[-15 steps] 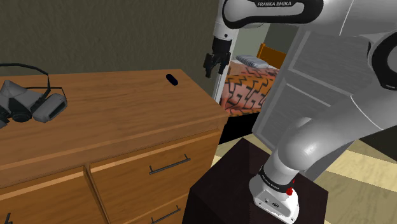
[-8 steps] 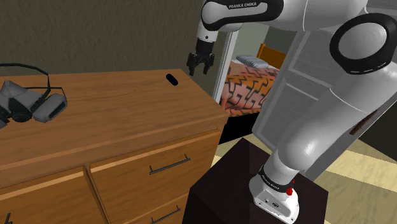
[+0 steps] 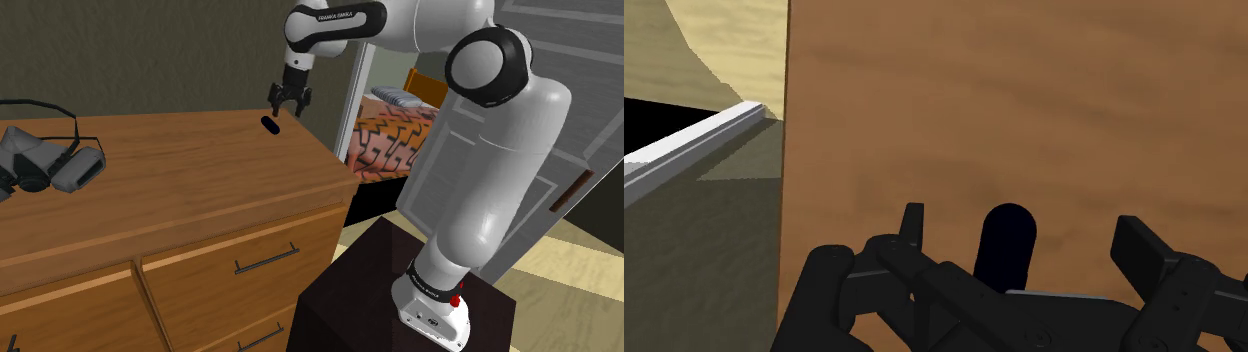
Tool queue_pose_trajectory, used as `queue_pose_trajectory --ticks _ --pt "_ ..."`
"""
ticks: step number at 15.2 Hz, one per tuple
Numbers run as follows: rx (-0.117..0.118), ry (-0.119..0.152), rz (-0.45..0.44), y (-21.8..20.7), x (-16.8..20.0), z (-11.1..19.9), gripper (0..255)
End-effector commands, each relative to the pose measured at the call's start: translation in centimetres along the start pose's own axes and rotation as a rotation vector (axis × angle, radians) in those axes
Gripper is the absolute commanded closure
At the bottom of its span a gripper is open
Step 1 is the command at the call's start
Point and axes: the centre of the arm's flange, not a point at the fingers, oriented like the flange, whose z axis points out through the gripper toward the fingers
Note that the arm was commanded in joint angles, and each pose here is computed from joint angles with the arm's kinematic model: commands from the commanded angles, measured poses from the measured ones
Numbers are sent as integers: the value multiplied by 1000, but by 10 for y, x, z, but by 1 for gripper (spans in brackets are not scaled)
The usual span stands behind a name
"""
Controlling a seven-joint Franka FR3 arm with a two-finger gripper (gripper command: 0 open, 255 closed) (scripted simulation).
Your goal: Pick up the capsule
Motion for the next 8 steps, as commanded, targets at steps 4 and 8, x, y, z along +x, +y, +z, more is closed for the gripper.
queue_pose_trajectory --ticks 4,8 --pt "39 8 50 -3 59 24 0" --pt "51 10 65 -3 76 41 0"
